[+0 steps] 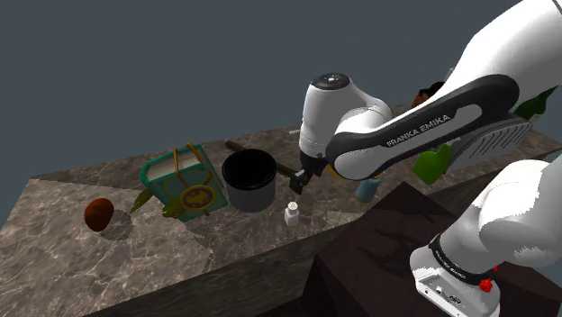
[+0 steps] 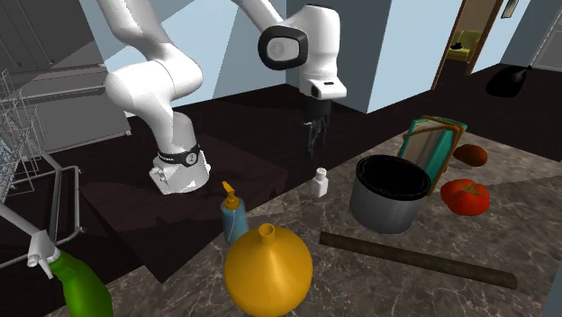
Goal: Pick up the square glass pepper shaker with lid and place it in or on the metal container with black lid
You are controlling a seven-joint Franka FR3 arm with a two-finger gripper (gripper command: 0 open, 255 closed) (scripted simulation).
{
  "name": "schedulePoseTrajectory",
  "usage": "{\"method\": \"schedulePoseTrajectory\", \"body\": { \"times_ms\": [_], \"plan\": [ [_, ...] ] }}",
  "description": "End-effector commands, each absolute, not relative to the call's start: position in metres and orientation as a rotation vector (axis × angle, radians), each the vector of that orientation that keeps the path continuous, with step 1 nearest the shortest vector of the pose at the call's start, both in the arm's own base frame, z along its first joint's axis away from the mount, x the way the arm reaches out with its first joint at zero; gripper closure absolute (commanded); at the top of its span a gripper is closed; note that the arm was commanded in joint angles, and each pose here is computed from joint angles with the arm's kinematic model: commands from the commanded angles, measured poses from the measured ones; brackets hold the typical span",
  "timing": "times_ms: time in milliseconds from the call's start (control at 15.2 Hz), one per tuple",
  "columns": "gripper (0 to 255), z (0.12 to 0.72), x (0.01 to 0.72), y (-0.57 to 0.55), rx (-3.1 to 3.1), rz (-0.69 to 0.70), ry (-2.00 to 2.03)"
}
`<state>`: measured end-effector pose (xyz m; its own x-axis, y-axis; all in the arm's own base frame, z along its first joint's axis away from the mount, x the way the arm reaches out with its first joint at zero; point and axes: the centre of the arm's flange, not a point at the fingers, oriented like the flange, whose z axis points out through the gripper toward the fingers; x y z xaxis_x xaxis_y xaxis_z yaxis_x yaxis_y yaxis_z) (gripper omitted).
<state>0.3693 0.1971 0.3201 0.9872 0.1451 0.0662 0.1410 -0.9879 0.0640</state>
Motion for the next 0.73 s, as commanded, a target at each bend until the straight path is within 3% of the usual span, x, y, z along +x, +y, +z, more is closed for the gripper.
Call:
{"method": "schedulePoseTrajectory", "body": {
  "times_ms": [0, 660],
  "plan": [
    [0, 0.294, 0.371, 0.212, 3.078, 0.105, 0.236],
    [0, 0.225, 0.375, 0.238, 3.084, 0.097, 0.263]
  ]
}}
